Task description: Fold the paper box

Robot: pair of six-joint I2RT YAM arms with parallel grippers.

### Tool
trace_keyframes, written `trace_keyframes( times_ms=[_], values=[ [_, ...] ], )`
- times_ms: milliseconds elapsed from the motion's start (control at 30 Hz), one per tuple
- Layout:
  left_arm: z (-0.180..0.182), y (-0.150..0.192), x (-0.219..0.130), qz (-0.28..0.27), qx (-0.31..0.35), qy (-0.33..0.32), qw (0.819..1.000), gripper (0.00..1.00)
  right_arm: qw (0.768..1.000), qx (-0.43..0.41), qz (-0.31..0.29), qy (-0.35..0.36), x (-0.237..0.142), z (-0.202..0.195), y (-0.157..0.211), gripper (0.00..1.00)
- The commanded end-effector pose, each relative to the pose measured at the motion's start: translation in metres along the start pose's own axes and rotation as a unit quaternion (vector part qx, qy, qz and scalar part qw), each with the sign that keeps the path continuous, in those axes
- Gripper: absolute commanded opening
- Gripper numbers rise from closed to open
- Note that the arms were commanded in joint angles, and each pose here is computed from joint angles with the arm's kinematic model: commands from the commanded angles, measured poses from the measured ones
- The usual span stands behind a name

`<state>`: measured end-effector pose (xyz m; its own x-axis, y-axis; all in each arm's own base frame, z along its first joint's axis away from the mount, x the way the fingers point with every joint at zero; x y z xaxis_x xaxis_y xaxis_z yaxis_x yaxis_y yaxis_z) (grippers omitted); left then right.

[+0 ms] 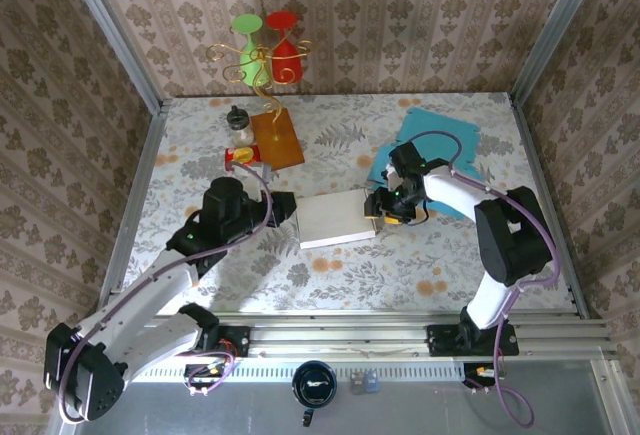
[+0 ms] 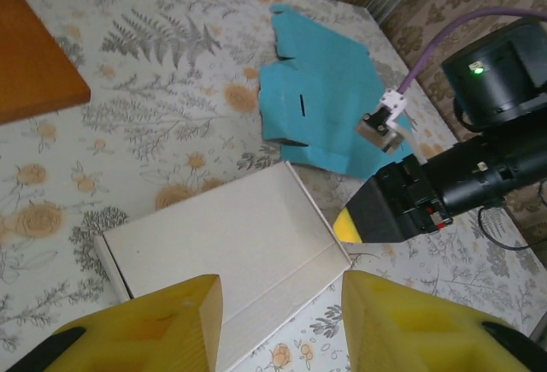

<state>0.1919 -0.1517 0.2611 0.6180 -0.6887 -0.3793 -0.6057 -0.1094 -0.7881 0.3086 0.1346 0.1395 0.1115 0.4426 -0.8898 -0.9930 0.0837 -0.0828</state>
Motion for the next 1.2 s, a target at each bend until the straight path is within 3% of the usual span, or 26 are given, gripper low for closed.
trace_keyframes(
  times_ms=[0, 467, 767, 1167],
  values=[
    [0.004, 0.006, -0.003, -0.008, 0.022, -0.001, 1.000, 0.41, 0.999, -0.031, 0.007, -0.006, 0.002, 0.003, -0.010, 0.58],
    [0.012, 0.031, -0.044, 0.012, -0.020, -0.064, 0.998, 0.38, 0.997, -0.047, 0.042, -0.035, 0.028, 0.022, -0.021, 0.48],
    [0.011, 0.036, -0.076, -0.005, -0.050, -0.084, 0.995, 0.38, 0.998, -0.025, 0.018, -0.049, 0.059, 0.075, -0.018, 0.37],
    [0.007, 0.046, -0.111, -0.007, -0.056, -0.080, 0.995, 0.36, 0.995, -0.073, 0.023, -0.070, 0.114, 0.160, -0.013, 0.35]
  ],
)
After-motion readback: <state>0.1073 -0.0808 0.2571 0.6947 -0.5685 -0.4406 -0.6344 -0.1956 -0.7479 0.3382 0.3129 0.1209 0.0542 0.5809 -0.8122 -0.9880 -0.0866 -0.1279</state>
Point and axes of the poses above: each hand's point on the last joint's axis, 136 mm out from that joint toward the fingers, its own x axis out along the fingers, its own z axis along the line the jaws close on, y = z × x, the point moved 10 cm from there along -x, back along the fingers, and after that the axes turned 1 degree about x, right-handed, at the moved point
